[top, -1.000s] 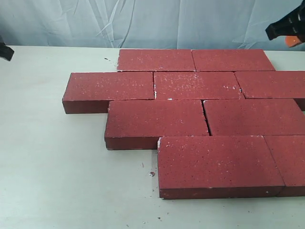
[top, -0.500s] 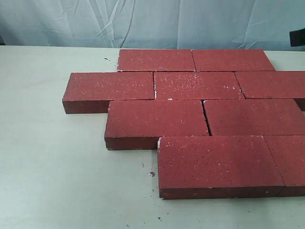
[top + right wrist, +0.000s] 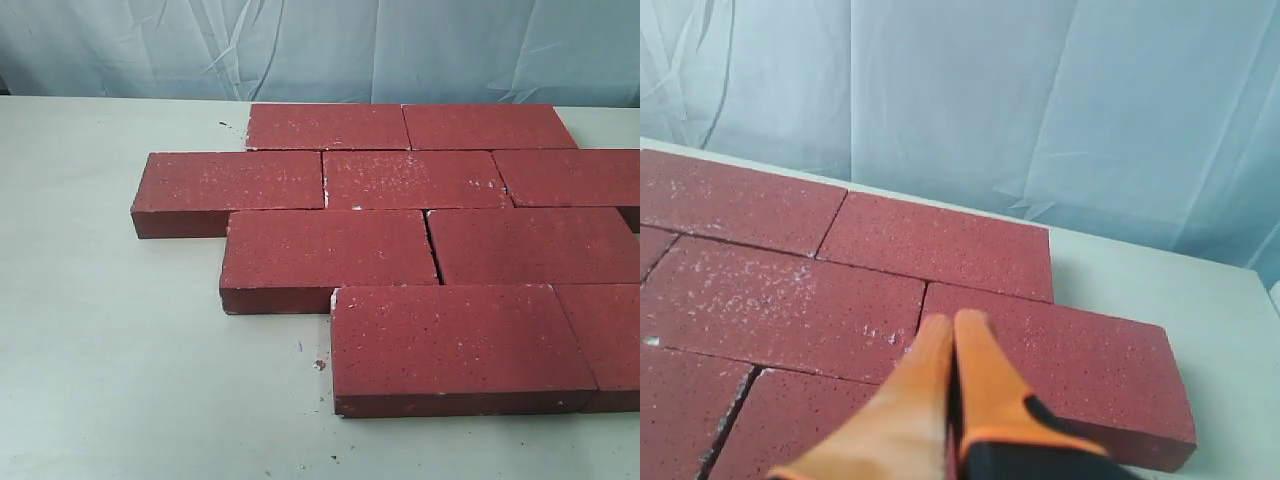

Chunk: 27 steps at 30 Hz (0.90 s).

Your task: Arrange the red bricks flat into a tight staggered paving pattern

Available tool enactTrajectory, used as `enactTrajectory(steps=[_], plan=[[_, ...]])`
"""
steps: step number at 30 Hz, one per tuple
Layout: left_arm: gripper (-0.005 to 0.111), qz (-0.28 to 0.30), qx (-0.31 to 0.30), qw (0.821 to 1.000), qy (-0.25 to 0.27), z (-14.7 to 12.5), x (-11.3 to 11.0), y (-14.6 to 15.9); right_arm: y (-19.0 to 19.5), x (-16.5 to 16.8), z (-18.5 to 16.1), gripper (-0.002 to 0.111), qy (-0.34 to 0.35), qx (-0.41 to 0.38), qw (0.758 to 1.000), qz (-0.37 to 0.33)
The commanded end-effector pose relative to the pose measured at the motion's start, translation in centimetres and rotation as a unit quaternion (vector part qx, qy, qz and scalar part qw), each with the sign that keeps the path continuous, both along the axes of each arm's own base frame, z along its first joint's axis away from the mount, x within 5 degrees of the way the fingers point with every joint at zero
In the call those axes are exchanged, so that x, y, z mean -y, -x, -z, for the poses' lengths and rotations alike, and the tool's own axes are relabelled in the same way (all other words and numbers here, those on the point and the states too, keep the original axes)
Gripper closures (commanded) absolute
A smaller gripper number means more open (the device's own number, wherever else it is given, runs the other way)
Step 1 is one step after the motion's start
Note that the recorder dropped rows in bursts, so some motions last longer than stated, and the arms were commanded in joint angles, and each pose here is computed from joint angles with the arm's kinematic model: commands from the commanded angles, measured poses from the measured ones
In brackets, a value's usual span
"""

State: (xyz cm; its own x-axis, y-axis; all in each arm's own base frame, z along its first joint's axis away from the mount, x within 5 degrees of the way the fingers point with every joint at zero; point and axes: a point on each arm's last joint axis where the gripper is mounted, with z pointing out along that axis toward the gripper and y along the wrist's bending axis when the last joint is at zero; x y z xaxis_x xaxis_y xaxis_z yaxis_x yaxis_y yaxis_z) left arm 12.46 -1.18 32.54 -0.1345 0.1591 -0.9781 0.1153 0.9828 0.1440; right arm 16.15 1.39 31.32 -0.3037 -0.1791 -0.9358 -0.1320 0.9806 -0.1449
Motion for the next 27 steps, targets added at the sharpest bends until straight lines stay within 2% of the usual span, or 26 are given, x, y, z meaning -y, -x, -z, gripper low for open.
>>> enactTrajectory(steps=[1,9,24,27], plan=[[0.107,0.005,0.059,0.998,0.013,0.2,-0.1,2.3,1.7,0.2,0.1,0.109,-0.009,0.051,0.999,0.004],[0.107,0.007,0.083,0.996,0.027,0.4,-0.4,5.1,4.4,0.4,0.8,0.109,-0.016,0.133,0.991,0.003],[0.107,0.011,0.158,0.986,0.048,0.0,-0.7,8.8,6.7,0.6,-0.3,0.109,-0.020,0.199,0.980,0.002],[0.107,0.011,0.161,0.986,0.048,0.0,-0.7,8.9,7.0,0.7,-0.7,0.109,-0.044,0.215,0.976,0.004]])
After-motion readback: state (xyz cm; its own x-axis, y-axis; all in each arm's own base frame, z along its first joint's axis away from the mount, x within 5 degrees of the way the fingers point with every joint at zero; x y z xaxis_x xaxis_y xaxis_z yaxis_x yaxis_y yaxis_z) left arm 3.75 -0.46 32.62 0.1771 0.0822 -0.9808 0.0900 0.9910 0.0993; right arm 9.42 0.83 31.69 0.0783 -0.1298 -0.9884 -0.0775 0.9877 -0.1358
